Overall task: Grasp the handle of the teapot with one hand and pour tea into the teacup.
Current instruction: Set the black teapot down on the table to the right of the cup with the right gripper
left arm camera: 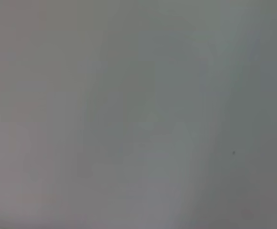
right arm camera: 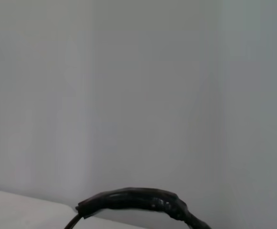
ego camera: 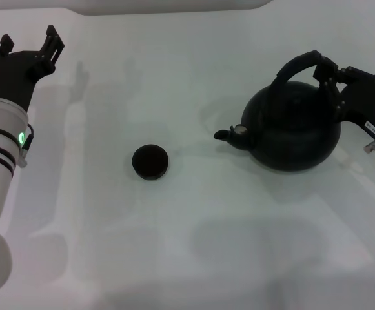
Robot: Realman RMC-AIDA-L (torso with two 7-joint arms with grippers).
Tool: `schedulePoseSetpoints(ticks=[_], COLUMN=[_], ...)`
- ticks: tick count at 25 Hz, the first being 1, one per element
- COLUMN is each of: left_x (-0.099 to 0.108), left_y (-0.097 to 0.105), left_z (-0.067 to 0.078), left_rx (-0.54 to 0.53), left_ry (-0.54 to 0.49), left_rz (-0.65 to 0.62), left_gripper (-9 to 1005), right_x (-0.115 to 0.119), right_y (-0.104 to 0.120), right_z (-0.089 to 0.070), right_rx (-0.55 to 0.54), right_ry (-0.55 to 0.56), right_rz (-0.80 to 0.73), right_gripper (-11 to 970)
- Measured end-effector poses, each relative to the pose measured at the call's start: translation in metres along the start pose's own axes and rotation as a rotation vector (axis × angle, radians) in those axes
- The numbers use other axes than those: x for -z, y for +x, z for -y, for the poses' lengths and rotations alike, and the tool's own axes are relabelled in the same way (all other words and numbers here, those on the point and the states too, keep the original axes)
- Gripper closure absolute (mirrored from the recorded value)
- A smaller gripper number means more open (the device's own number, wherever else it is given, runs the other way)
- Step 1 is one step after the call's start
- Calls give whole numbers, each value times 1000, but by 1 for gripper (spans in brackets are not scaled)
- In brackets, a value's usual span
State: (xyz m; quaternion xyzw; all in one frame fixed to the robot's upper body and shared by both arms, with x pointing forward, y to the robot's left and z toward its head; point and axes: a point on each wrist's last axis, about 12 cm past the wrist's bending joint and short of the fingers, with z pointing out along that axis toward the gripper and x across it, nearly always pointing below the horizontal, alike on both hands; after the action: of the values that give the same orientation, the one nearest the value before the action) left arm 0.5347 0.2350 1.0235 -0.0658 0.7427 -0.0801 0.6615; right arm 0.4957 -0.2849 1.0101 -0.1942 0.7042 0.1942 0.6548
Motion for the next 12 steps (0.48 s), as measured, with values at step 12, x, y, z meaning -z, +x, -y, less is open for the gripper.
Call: schedulePoseSetpoints(ticks=[12], left_x=[1], left_y=[0], left_z=[-1], left_rx=[-1], left_ry=[-1], left_rz=[0], left_gripper=[105], right_x=[1], right_y=[4], right_z=[0], right_rx=[-12], right_ry=[9], right_rz=[-31], right_gripper=[769])
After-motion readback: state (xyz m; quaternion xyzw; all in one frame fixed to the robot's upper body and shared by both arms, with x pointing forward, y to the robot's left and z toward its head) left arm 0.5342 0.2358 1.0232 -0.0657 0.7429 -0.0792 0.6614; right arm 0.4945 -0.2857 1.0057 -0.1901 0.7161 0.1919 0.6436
